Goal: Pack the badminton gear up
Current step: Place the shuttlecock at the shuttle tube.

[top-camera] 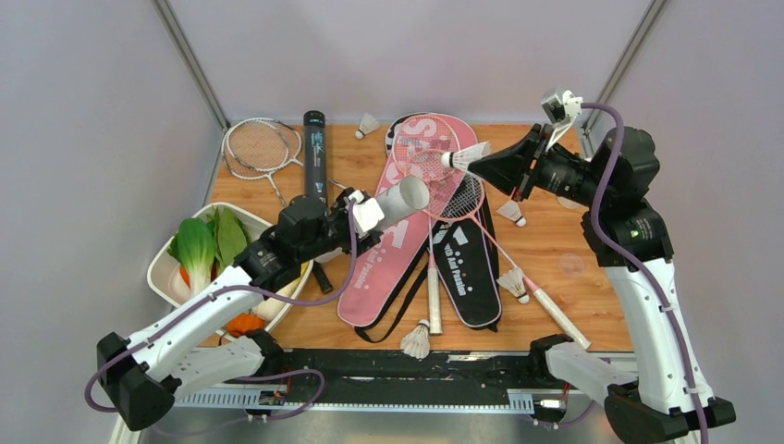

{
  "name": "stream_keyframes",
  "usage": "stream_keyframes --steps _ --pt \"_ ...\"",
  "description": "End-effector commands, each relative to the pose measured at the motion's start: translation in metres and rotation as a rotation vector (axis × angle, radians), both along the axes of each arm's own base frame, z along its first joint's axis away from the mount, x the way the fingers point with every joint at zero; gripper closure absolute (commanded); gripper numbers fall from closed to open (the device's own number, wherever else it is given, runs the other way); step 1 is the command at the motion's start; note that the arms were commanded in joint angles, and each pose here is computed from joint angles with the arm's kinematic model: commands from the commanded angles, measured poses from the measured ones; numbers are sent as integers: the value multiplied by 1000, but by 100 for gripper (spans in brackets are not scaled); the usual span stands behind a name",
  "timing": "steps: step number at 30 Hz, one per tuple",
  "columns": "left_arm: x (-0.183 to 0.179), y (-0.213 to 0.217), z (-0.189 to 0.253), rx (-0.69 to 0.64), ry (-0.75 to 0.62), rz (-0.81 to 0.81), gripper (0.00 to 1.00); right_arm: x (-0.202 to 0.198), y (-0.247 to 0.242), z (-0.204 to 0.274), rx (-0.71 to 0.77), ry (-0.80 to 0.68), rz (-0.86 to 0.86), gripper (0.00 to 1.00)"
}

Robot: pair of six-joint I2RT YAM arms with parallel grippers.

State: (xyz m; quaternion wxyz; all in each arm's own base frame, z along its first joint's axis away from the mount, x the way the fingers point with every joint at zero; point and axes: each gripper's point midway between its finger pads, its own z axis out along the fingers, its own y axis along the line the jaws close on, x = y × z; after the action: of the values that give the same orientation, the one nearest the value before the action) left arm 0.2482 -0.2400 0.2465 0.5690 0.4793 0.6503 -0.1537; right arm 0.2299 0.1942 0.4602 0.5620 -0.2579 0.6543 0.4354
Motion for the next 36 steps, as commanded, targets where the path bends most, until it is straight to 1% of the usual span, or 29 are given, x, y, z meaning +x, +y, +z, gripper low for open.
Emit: stream_keyframes --steps 1,4,12,15,19,23,29,31,33,36 --pt "8 -9 56 -35 -162 -24 100 -26 10 -5 -9 38 105 100" --pt "8 -15 57 -30 -174 -46 100 -29 17 -24 -22 101 136 100" --pt "10 -35 61 44 -214 -81 100 -41 42 -48 -50 158 182 100" --pt "13 -39 59 79 -224 -77 100 -39 50 -60 -78 172 163 100" --pt "12 -43 61 84 -238 -84 100 -34 58 -75 -118 192 149 100" --pt "9 -45 60 93 -255 -102 100 -23 63 -90 -157 201 89 100" --pt "3 -46 57 80 -279 -123 100 -19 72 -107 -193 231 82 99" --pt "2 -45 55 80 -280 -126 100 -14 70 -107 -193 233 45 90" --pt "2 -44 55 78 -280 -123 100 -11 67 -102 -179 234 15 73" --pt "1 -41 53 77 -277 -114 100 -13 64 -87 -132 240 -10 58"
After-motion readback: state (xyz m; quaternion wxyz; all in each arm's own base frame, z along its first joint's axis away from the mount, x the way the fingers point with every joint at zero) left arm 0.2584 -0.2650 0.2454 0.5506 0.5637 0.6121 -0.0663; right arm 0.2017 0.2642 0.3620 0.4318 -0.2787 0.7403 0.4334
